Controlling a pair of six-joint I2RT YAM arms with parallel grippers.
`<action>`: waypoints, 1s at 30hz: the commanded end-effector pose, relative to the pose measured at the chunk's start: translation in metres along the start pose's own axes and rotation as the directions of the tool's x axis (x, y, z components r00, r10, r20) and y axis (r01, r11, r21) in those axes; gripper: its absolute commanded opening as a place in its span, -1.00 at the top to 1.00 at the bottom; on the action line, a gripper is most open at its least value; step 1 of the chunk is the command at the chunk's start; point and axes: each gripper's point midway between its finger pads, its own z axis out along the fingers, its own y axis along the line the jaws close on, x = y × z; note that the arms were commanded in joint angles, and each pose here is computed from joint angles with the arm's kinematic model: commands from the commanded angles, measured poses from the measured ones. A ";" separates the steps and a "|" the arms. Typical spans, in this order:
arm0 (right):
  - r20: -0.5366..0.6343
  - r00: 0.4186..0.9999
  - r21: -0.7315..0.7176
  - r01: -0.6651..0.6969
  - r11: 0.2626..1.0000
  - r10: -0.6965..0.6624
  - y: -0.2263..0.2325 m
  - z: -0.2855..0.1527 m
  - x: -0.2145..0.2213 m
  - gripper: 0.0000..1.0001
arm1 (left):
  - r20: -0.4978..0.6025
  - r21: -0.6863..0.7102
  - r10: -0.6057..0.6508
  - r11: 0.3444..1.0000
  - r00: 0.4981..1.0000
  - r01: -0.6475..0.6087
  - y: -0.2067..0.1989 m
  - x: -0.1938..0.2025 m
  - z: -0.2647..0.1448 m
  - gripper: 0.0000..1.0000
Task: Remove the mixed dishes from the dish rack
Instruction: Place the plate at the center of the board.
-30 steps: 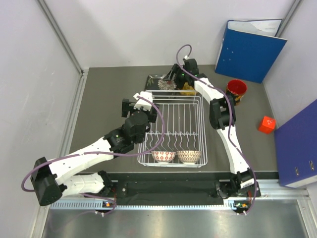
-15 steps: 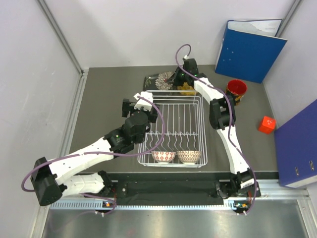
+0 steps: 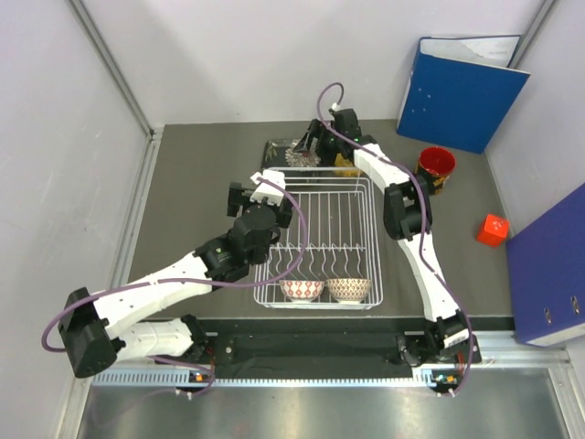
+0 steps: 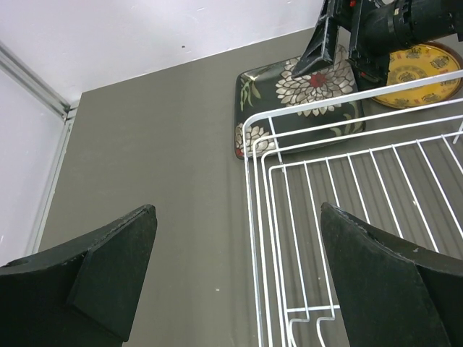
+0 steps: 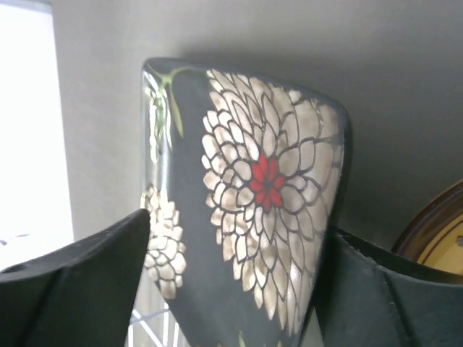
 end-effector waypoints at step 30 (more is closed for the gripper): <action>0.252 0.927 0.102 0.261 0.960 -0.278 0.077 -0.101 -0.071 -0.97 | 0.016 0.015 -0.020 1.000 1.000 0.020 -0.005 -0.011 0.003 -0.98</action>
